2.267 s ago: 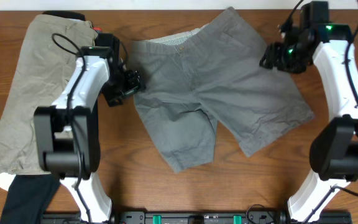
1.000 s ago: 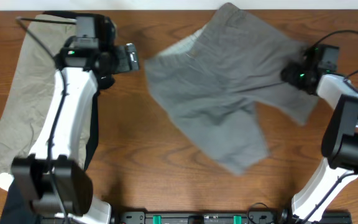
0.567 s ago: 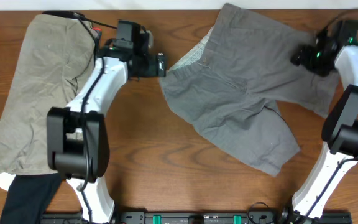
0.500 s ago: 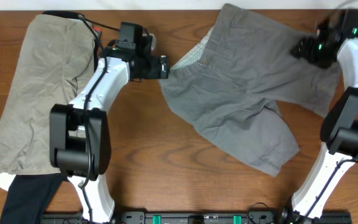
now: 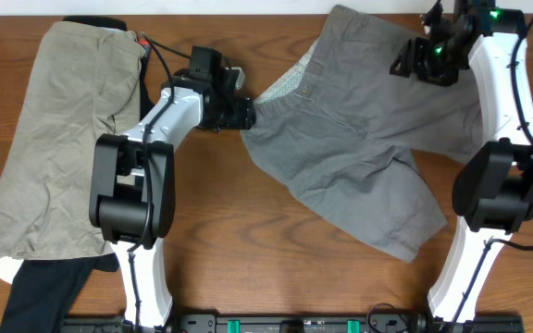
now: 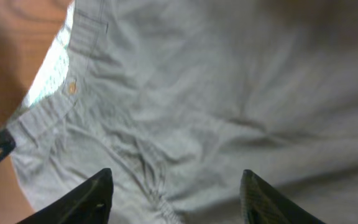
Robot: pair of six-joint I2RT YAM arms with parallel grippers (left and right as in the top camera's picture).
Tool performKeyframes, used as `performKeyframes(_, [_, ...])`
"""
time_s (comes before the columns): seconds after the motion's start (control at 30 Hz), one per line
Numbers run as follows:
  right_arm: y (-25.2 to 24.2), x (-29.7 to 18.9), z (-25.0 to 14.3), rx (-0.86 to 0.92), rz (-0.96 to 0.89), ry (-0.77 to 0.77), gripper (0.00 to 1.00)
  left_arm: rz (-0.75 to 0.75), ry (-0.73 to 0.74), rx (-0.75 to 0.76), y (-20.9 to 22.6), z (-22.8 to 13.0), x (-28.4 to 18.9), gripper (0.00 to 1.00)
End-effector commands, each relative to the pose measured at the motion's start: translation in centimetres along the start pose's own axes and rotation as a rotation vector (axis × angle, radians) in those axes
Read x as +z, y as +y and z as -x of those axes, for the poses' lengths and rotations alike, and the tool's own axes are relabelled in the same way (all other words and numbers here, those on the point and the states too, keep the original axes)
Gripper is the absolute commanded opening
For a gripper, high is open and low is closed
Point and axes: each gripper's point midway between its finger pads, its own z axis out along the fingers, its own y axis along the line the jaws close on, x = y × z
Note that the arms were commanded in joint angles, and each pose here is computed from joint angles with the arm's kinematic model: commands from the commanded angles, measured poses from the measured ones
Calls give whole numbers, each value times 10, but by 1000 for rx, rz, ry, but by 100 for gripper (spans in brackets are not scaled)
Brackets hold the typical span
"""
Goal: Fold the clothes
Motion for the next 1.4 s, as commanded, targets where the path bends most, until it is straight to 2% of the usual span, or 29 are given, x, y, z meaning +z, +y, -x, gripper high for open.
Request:
performKeyframes(0.0, [15, -6, -7, -23, 12, 20, 61, -49, 4, 7, -15, 0, 2, 51])
performKeyframes(0.07, [18, -7, -16, -20, 10, 52, 58, -52, 12, 3, -18, -2, 4, 13])
performKeyframes(0.1, [20, -9, -21, -18, 10, 67, 56, -52, 16, -12, -18, -3, 4, 6])
performKeyframes(0.2, [26, -11, -33, -20, 8, 108, 55, -39, 12, -101, -12, -2, 2, 6])
performKeyframes(0.27, [29, -13, -40, -32, 7, 134, 54, 5, 4, -215, 4, 0, -2, 6])
performKeyframes(0.47, [27, -10, -52, -43, -47, 176, 52, 202, 35, -673, 78, -25, -26, 6])
performKeyframes(0.67, [33, -8, -48, -47, -44, 159, 50, 255, 74, -890, 133, -50, -54, 6])
performKeyframes(0.8, [42, -4, -57, -69, -43, 191, 49, 220, 45, -958, 156, -49, -65, 6])
performKeyframes(0.93, [59, -3, -78, -101, -43, 263, 50, 176, 9, -967, 161, -40, -68, 6])
performKeyframes(1.03, [72, -9, -89, -124, -42, 287, 41, 173, -3, -957, 160, -37, -67, 6])
performKeyframes(1.37, [98, -79, -120, -114, -239, 201, 41, 166, -20, -905, 155, -30, -64, 6])
